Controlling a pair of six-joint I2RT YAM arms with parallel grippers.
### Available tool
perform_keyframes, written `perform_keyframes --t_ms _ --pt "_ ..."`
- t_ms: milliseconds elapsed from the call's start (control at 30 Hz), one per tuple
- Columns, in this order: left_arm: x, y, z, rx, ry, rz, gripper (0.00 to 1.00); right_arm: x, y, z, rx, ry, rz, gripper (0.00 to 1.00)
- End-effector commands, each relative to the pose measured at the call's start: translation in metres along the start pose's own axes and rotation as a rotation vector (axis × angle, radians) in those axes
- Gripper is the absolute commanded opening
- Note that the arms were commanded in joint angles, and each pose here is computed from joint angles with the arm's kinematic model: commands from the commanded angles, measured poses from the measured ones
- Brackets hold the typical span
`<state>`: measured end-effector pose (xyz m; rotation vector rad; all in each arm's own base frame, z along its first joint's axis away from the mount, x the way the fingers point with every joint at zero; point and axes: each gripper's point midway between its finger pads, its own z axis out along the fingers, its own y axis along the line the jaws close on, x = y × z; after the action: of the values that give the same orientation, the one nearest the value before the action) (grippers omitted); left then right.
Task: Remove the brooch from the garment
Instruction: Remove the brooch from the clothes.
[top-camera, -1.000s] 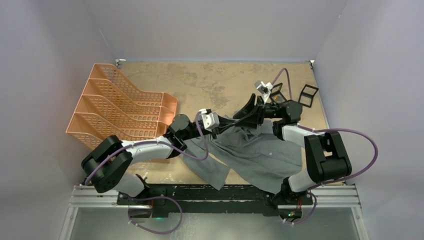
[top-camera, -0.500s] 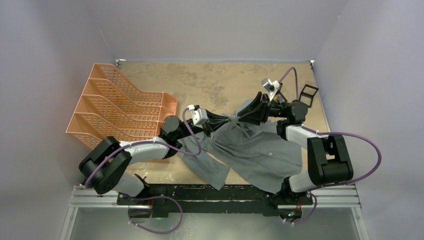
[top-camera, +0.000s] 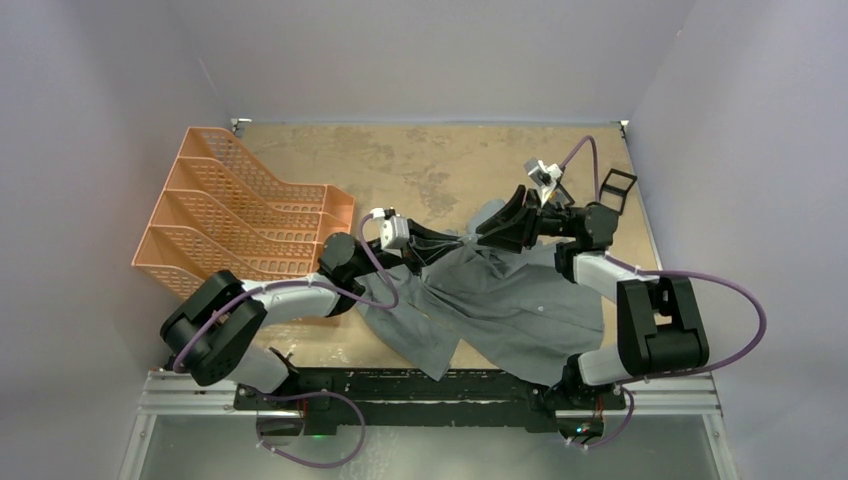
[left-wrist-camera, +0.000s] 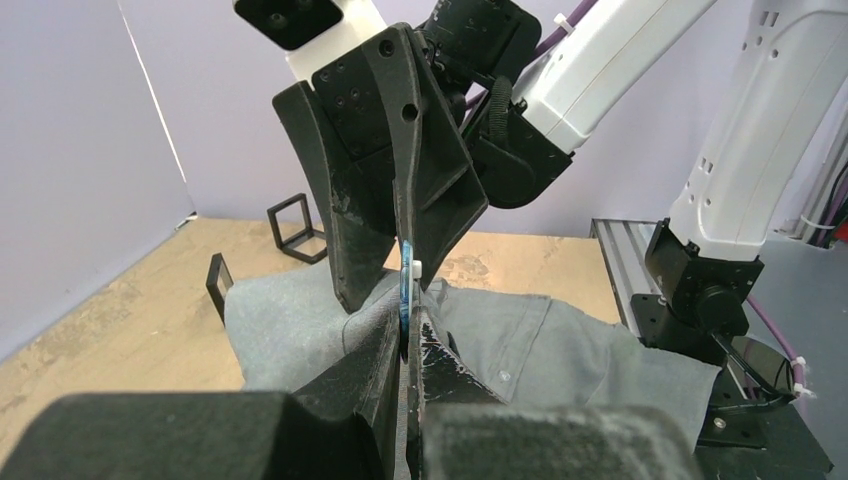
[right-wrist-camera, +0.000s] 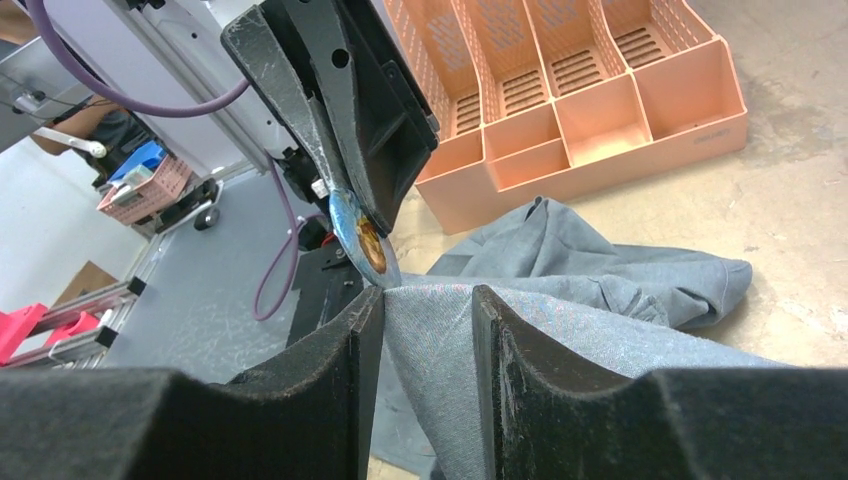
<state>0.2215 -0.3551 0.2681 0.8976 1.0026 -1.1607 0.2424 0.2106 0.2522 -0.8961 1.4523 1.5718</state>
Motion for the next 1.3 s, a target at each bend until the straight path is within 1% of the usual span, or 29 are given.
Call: perform_keyframes --t_ms 0,267,433,600,767,900,1000,1067,1167,1267 --pt "-0.018 -0.006 0.008 0.051 -0.054 0.013 0.00 -0.033 0.040 0.001 -0.073 -0.062 -0.567 0.41" --pt "-0.018 -0.001 0.012 0.032 -0.057 -0.003 0.00 -0.030 0.045 0.004 -0.095 -0.050 -0.578 0.41" --pt "-0.019 -0.004 0.013 0.046 -0.062 -0.008 0.00 -0.027 0.043 0.006 -0.104 -0.040 -0.564 0.37" --pt "-0.021 -0.005 0.013 0.052 -0.070 -0.008 0.00 -0.025 0.043 0.007 -0.113 -0.030 -0.564 0.31" --pt "-0.020 -0.007 0.015 0.071 -0.074 -0.034 0.00 -0.023 0.044 0.008 -0.122 -0.019 -0.568 0.20" --pt "-0.017 -0.005 0.017 0.068 -0.065 -0.055 0.00 -0.023 0.045 0.008 -0.121 -0.019 -0.576 0.01" --pt "-0.012 0.001 0.016 0.034 -0.034 -0.048 0.00 -0.022 0.047 0.007 -0.122 -0.017 -0.587 0.00" --pt "-0.007 0.006 0.014 0.004 -0.001 -0.032 0.08 -0.022 0.047 0.007 -0.121 -0.019 -0.601 0.00" --pt "-0.007 0.011 0.013 -0.024 0.021 -0.012 0.25 -0.020 0.047 0.007 -0.119 -0.021 -0.605 0.00" --pt "-0.007 0.012 0.015 -0.023 0.030 -0.014 0.35 -0.019 0.047 0.007 -0.118 -0.023 -0.609 0.00"
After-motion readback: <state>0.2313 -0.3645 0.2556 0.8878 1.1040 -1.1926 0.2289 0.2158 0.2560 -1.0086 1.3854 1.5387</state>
